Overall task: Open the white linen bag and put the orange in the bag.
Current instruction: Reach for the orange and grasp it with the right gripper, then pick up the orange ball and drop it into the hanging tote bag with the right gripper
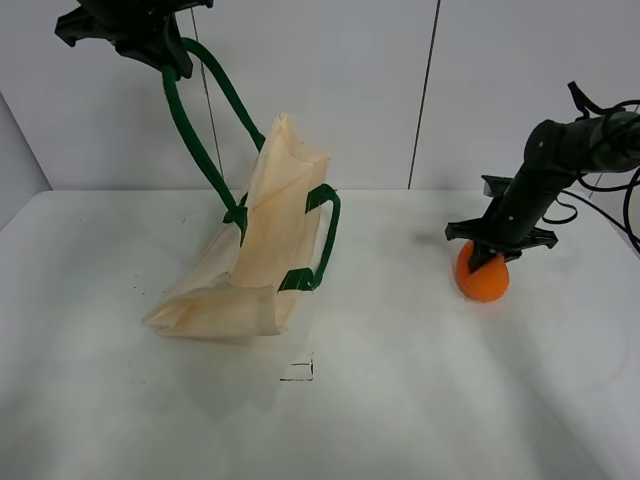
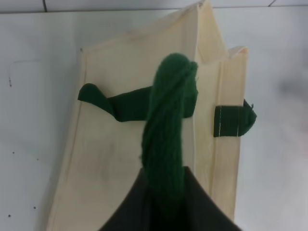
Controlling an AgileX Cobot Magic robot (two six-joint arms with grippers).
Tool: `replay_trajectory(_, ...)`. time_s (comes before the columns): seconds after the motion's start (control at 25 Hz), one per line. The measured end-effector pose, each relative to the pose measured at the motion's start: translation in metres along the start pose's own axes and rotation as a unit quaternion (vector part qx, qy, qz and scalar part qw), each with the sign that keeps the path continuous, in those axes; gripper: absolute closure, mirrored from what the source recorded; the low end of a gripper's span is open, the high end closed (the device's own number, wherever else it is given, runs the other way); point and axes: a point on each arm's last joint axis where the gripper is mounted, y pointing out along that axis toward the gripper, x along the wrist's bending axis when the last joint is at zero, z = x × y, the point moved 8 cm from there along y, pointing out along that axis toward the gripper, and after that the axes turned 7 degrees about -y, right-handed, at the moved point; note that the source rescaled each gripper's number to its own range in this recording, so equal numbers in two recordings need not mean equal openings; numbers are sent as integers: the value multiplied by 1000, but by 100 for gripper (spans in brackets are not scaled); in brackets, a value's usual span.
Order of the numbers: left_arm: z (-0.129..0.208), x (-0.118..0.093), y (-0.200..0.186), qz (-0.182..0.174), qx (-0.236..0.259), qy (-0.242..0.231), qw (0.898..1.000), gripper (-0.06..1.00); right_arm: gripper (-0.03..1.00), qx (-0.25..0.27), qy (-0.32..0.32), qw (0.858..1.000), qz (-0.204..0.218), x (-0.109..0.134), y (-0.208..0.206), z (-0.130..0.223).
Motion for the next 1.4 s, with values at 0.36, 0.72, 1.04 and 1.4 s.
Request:
replay_trajectory(0.36, 0, -1, 0, 1, 0, 3, 1000, 94, 95, -75, -3, 996, -49, 31, -108, -32)
replay_trajectory(0.72, 0, -1, 0, 2, 1, 3, 1000, 94, 95, -181, -62, 965, -182, 148, -191, -62)
replay_trajectory(1.04, 0, -1, 0, 2, 1, 3, 1000, 94, 95, -165, -127, 952, -225, 265, -124, -54)
replay_trajectory(1.4, 0, -1, 0, 2, 1, 3, 1000, 94, 67, -171, -122, 943, -258, 289, -61, -63)
